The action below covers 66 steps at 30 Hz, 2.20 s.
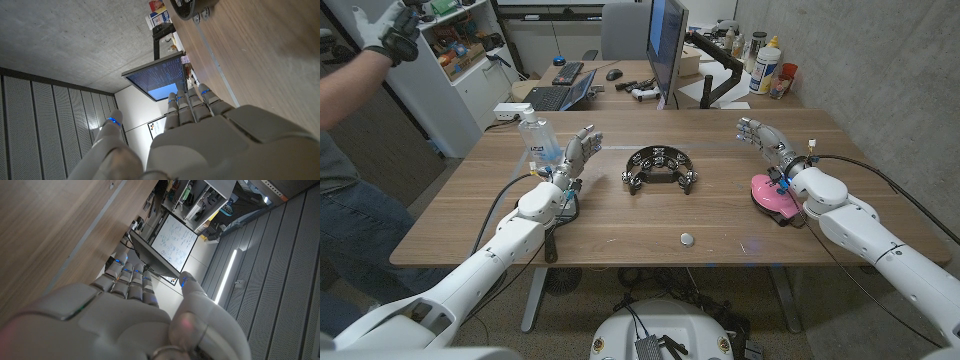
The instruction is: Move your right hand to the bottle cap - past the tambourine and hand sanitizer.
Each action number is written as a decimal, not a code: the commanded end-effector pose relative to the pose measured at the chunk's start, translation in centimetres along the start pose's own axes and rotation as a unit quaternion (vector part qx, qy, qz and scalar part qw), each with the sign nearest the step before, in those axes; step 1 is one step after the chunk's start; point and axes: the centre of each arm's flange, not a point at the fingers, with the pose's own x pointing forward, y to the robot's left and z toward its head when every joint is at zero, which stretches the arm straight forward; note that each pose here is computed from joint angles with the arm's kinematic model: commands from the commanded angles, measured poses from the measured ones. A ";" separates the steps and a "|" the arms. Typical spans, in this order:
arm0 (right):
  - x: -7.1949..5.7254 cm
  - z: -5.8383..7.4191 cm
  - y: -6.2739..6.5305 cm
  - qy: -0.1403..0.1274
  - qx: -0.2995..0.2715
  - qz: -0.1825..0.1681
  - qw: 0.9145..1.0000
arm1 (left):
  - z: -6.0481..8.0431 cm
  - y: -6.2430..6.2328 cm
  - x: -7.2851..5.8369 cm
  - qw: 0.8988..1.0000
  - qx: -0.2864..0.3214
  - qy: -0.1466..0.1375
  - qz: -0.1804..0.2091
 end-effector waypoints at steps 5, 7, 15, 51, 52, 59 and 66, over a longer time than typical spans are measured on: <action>-0.6 1.3 1.1 -0.006 -0.031 0.006 0.999 | -0.1 -0.3 0.2 1.000 0.001 0.002 -0.004; -0.7 1.2 1.3 -0.006 -0.032 0.008 0.999 | -0.1 -0.4 0.3 1.000 0.001 0.002 -0.004; -1.2 1.8 2.2 -0.012 -0.045 0.015 0.999 | 0.5 -0.5 0.4 1.000 0.003 -0.004 -0.007; -1.9 3.7 4.7 -0.002 -0.094 0.027 0.995 | 0.6 0.3 0.0 1.000 0.004 -0.004 -0.010; -2.0 3.8 4.7 0.001 -0.097 0.028 0.995 | 0.6 0.3 0.1 1.000 0.005 -0.005 -0.009; -2.4 4.0 4.9 0.001 -0.106 0.026 0.994 | 0.9 0.5 0.1 1.000 0.007 -0.008 -0.007; -2.6 4.1 5.2 -0.004 -0.110 0.025 0.994 | 1.0 0.5 0.1 1.000 0.009 -0.008 -0.009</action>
